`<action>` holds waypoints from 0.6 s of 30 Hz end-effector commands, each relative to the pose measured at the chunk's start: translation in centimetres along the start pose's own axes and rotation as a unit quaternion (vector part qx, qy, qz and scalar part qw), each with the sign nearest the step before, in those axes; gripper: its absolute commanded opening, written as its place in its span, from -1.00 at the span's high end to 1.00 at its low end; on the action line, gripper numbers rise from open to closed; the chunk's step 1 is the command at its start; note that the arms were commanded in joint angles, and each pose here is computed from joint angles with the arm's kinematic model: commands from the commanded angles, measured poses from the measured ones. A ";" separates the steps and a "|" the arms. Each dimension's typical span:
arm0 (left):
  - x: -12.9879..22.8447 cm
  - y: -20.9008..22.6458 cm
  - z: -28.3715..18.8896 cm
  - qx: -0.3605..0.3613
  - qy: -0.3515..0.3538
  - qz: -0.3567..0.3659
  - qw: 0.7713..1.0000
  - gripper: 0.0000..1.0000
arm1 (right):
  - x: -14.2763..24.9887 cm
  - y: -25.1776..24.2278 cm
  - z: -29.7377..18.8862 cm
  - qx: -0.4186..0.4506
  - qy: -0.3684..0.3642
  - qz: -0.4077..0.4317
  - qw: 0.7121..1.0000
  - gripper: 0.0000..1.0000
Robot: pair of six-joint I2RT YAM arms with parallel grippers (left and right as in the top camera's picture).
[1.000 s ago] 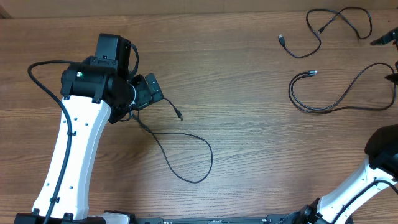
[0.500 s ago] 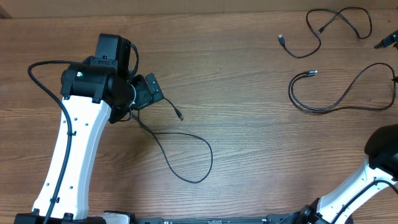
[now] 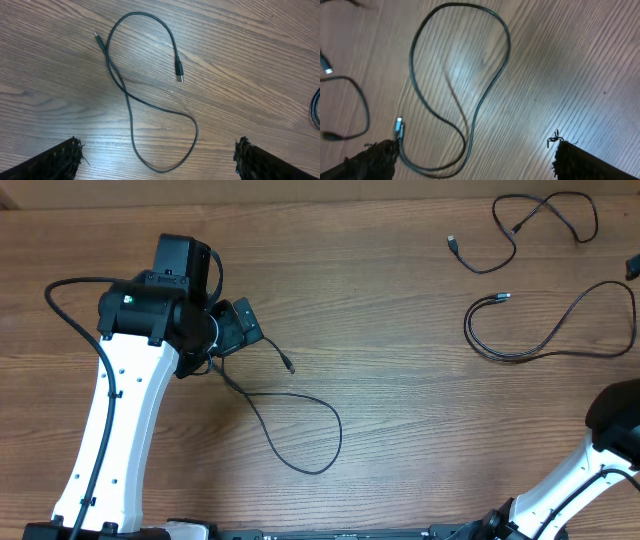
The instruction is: Untangle cables
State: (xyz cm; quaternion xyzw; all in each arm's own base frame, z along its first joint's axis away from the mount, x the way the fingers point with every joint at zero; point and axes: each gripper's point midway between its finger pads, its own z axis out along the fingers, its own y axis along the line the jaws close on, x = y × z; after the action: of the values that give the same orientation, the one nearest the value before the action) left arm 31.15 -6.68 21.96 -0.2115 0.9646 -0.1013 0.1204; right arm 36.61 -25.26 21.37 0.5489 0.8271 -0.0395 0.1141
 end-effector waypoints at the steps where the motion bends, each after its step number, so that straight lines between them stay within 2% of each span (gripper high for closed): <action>1: -0.1 -0.2 -0.1 0.000 -0.003 -0.003 1.000 -0.99 | 0.1 -0.6 1.7 0.026 0.003 0.005 1.000 -1.00; 4: -0.1 -0.2 -0.1 0.000 -0.003 -0.003 1.000 -0.99 | 0.4 -0.7 3.5 0.031 0.012 0.004 0.999 -0.99; 7: -0.1 -0.2 -0.1 -0.001 -0.003 -0.003 1.000 -0.99 | 0.8 0.4 5.1 0.007 0.025 0.004 1.000 -0.47; 10: -0.1 -0.2 -0.1 0.000 -0.003 -0.003 1.000 -0.99 | 1.7 2.8 6.1 -0.060 0.055 -0.015 0.997 0.06; 12: -0.1 -0.2 -0.1 0.000 -0.003 -0.003 1.000 -0.99 | 2.4 4.8 6.4 -0.110 0.071 -0.040 0.991 0.29; 13: -0.1 -0.2 -0.1 -0.001 -0.003 -0.003 1.000 -0.99 | 2.5 5.4 6.4 -0.125 0.073 -0.046 0.988 0.35; 15: -0.1 -0.2 -0.1 0.000 -0.004 -0.003 1.000 -0.99 | 2.4 5.8 6.9 -0.127 0.065 -0.050 0.989 0.33; 17: -0.1 -0.2 -0.1 0.000 -0.003 -0.003 1.000 -0.99 | 2.3 6.0 7.3 -0.124 0.058 -0.053 0.989 0.13; 18: -0.1 -0.2 -0.1 0.000 -0.004 -0.003 1.000 -0.99 | 2.2 6.1 7.6 -0.122 0.055 -0.054 0.990 0.12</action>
State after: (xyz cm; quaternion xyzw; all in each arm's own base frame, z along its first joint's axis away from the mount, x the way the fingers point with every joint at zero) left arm 31.16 -6.68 21.96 -0.2114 0.9646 -0.1013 0.1206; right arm 41.93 -23.40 14.22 0.5040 0.8506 0.0700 0.1327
